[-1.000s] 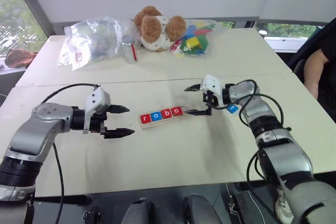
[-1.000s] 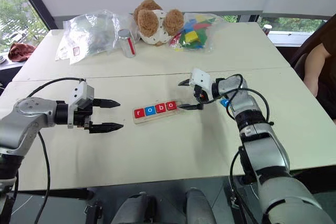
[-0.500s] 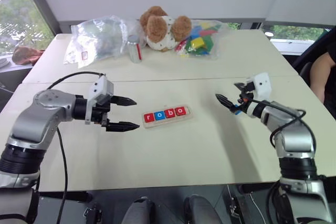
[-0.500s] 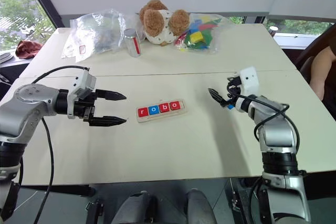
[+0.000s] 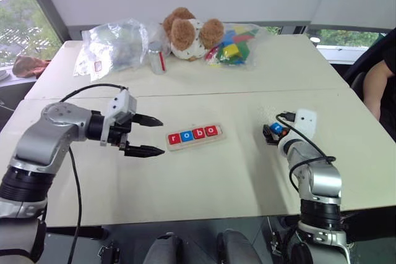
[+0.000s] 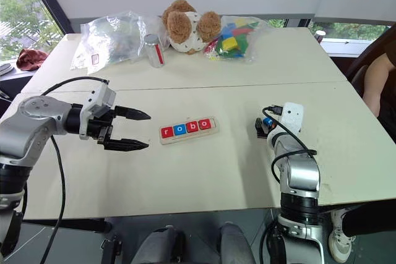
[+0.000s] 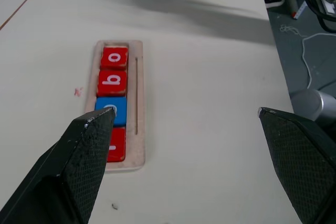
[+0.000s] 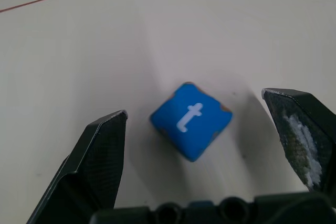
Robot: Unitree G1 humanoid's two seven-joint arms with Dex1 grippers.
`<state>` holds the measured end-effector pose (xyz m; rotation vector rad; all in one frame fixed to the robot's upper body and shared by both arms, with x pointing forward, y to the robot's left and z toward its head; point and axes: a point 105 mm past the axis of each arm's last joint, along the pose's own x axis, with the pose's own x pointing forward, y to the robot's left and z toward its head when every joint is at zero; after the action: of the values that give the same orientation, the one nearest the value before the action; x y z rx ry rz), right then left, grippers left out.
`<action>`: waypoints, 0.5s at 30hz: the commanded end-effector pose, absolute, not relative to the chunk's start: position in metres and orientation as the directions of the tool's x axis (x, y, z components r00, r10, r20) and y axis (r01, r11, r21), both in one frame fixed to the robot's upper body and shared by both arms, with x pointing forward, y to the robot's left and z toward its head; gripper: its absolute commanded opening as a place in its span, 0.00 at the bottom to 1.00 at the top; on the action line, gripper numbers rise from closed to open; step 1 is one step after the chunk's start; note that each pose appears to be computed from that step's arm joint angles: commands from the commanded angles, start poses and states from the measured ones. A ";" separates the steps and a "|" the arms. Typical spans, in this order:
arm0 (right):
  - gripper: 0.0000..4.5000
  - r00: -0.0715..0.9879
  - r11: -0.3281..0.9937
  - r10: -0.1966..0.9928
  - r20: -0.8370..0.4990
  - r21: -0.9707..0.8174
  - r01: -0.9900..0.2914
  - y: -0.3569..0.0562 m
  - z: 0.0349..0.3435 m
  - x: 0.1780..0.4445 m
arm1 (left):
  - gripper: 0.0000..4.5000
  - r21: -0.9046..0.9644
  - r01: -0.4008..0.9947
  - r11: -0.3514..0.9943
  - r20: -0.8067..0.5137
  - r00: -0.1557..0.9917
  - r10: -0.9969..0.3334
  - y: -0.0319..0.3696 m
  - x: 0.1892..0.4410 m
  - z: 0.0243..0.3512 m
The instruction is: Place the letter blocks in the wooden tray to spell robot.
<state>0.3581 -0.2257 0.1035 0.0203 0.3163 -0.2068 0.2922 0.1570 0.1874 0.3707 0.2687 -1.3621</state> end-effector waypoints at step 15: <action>0.98 0.794 0.863 -0.366 -0.485 0.143 0.485 -0.199 0.088 0.357 | 1.00 0.145 0.969 0.201 -0.372 0.242 -0.896 0.156 0.292 0.181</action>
<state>0.3578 -0.1945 0.0976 0.2255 0.4341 -0.4287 0.2938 0.1557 0.1721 0.3522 0.2678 -1.3215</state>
